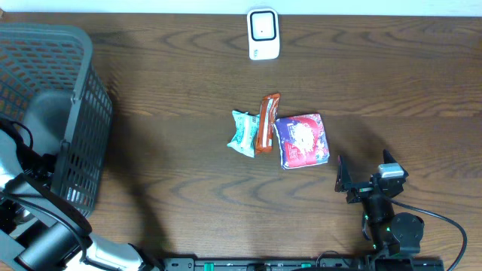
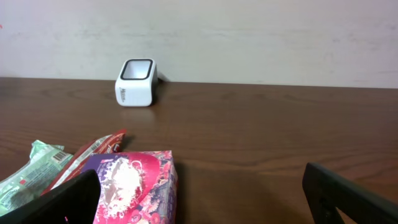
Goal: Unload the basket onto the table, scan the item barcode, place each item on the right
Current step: 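Grasp the orange box in the basket with the left gripper and lift, then hold the orange box under the white scanner with the left gripper, then lower the orange box beside the wipe pack and release, then park the left arm and move the right gripper toward the tissue pack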
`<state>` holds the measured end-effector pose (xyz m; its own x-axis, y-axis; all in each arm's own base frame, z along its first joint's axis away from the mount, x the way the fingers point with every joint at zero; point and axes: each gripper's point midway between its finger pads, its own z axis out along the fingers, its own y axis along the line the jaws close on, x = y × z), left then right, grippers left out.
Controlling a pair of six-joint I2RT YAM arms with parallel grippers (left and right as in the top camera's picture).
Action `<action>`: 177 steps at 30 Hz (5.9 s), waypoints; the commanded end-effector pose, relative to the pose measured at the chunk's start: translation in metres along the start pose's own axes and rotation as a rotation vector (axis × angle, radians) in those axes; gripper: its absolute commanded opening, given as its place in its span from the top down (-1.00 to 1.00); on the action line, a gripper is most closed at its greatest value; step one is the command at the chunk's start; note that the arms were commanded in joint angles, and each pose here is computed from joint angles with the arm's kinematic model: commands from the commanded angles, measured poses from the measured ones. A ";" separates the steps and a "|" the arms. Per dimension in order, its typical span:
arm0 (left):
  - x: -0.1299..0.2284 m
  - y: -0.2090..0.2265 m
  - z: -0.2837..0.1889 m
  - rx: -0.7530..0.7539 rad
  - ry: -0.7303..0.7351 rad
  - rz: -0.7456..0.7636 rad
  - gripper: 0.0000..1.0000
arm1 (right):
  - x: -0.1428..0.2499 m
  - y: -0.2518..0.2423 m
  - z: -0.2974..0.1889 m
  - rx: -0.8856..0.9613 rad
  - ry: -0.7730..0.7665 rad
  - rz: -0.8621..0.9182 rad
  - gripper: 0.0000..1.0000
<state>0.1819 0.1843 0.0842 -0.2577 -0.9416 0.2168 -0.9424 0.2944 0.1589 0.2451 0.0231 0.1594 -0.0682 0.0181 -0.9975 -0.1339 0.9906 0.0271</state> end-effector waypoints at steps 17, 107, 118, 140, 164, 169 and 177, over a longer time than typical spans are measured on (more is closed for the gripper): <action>-0.005 -0.001 0.030 -0.002 -0.013 -0.023 -0.12 | 0.000 0.000 0.000 0.000 -0.001 0.011 -0.99; 0.293 -0.320 -0.018 -0.021 -0.597 1.241 0.83 | 0.000 0.000 0.000 0.000 -0.001 0.011 -0.98; 0.271 -0.306 -0.001 -0.103 -0.567 1.216 0.08 | 0.000 0.000 0.000 0.001 -0.001 0.011 -0.99; 0.254 -0.203 -0.162 0.139 -0.673 1.092 -0.96 | 0.000 0.000 0.000 0.001 -0.001 0.011 -0.99; 0.262 -0.145 -0.163 0.082 -0.540 1.111 -0.95 | 0.000 0.000 0.000 0.001 -0.001 0.011 -0.99; 0.262 -0.145 -0.163 0.082 -0.540 1.111 -0.96 | -0.020 0.017 -0.002 -0.104 -0.078 0.119 -0.98; 0.262 -0.145 -0.163 0.082 -0.540 1.111 -0.96 | -0.054 0.092 -0.033 -0.615 -0.002 0.696 -0.99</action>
<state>0.2960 -0.0836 0.2750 -0.9536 -0.1376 -0.2679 -0.1588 0.9856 0.0588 0.2236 0.0831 0.2062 -0.0940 0.3951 -0.9138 -0.4904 0.7804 0.3879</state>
